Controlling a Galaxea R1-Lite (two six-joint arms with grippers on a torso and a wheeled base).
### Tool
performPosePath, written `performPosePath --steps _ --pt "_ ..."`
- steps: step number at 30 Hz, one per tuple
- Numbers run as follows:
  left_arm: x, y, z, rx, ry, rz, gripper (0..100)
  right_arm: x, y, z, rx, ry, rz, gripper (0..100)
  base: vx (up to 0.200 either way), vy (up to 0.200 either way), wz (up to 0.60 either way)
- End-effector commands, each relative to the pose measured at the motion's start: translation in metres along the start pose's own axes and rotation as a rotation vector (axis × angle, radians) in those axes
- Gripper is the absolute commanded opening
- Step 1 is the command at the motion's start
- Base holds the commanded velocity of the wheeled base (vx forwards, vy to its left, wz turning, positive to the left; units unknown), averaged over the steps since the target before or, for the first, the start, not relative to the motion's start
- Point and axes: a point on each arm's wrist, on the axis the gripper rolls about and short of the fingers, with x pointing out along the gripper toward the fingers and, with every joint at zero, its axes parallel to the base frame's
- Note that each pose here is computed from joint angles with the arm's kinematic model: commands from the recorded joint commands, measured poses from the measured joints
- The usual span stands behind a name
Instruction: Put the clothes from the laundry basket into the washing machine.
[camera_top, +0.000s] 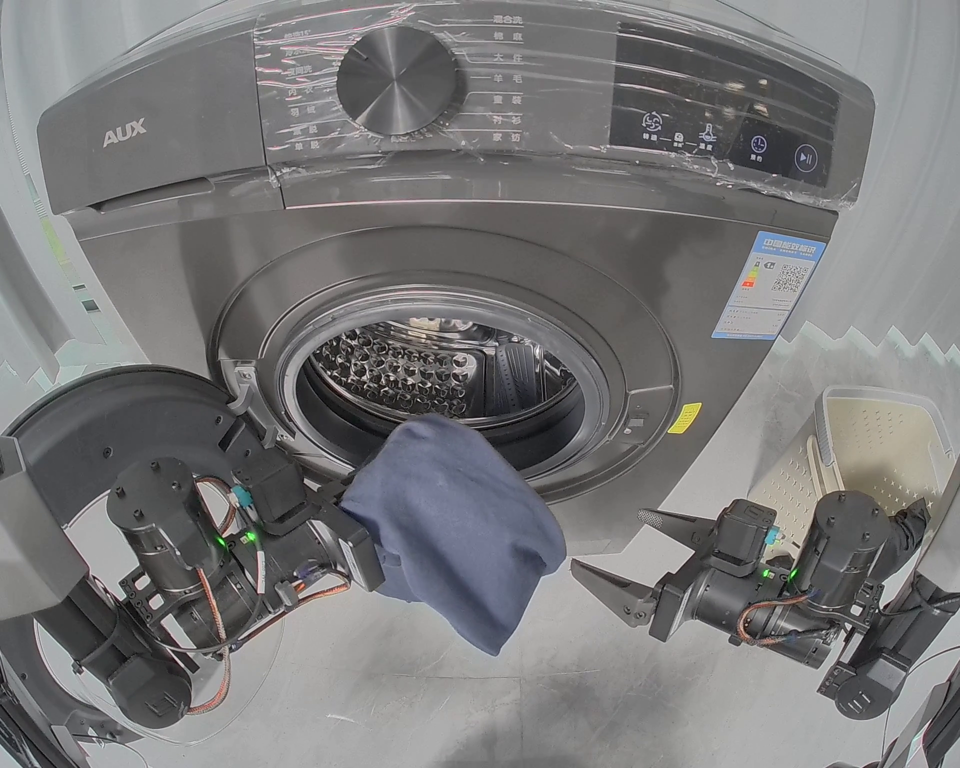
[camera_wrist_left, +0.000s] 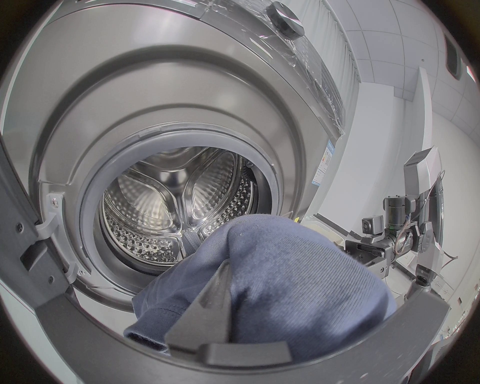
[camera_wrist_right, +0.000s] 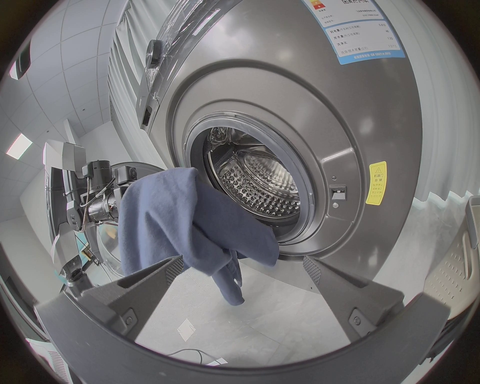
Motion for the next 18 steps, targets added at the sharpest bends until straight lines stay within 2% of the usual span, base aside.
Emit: performPosePath --steps 1,15,18 --pt "0.000 -0.004 -0.001 -0.001 0.005 -0.016 0 0.000 0.001 0.001 -0.001 -0.005 0.005 100 0.200 0.000 0.00" --pt "0.003 -0.008 0.001 0.004 -0.010 -0.024 0 -0.001 0.010 0.001 -0.002 -0.005 0.035 100 0.000 0.000 0.00" --pt "0.006 -0.009 0.002 -0.004 -0.014 -0.023 0 -0.005 0.013 0.008 -0.006 -0.035 0.044 100 0.000 0.000 0.00"
